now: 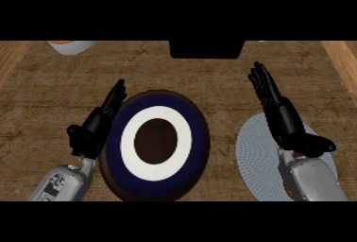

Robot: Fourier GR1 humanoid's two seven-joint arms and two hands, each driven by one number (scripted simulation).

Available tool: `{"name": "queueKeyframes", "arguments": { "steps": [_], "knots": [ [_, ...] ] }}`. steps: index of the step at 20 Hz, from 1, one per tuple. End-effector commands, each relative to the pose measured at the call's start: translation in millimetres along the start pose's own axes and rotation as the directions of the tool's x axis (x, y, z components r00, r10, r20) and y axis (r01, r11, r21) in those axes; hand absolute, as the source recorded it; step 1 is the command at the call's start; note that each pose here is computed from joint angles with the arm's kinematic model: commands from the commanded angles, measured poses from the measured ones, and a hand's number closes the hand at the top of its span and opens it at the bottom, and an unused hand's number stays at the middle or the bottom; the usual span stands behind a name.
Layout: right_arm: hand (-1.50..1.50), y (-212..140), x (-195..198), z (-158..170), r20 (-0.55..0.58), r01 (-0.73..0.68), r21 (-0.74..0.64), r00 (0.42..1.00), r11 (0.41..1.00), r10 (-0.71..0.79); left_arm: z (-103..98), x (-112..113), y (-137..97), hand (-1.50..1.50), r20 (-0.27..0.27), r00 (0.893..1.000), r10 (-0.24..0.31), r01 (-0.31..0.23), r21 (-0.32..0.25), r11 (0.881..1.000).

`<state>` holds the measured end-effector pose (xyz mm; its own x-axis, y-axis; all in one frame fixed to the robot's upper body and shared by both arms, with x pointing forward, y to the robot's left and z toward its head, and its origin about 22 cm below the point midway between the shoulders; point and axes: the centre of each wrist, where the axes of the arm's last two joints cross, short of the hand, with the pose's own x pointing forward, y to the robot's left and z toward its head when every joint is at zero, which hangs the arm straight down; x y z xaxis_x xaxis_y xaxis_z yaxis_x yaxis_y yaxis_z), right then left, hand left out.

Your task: Pick the sweet potato from the placemat and place it in the plate

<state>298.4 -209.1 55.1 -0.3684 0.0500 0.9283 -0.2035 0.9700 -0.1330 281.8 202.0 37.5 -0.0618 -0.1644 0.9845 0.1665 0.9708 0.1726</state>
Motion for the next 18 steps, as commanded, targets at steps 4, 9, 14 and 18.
{"name": "queueKeyframes", "arguments": {
  "steps": [4,9,14,18],
  "knots": [
    [1.5,11,-29,32,-0.208,-0.108,0.179,0.967,0.978,0.145,37,-43,58,0.0,-0.054,0.997,-0.061,0.067,0.11,0.992],
    [-1.5,-34,-26,48,-0.029,-0.595,-0.03,0.803,0.803,0.595,44,-54,75,0.0,-0.114,0.993,-0.012,0.032,0.18,0.983],
    [-1.5,-14,-67,126,0.037,-0.553,-0.02,0.832,0.833,0.553,54,-55,87,0.0,-0.117,0.993,0.005,0.015,0.169,0.985],
    [-1.5,-28,-73,157,0.07,-0.64,-0.066,0.762,0.765,0.644,40,-71,80,0.0,-0.108,0.994,-0.016,0.036,0.178,0.983]
  ]
}}
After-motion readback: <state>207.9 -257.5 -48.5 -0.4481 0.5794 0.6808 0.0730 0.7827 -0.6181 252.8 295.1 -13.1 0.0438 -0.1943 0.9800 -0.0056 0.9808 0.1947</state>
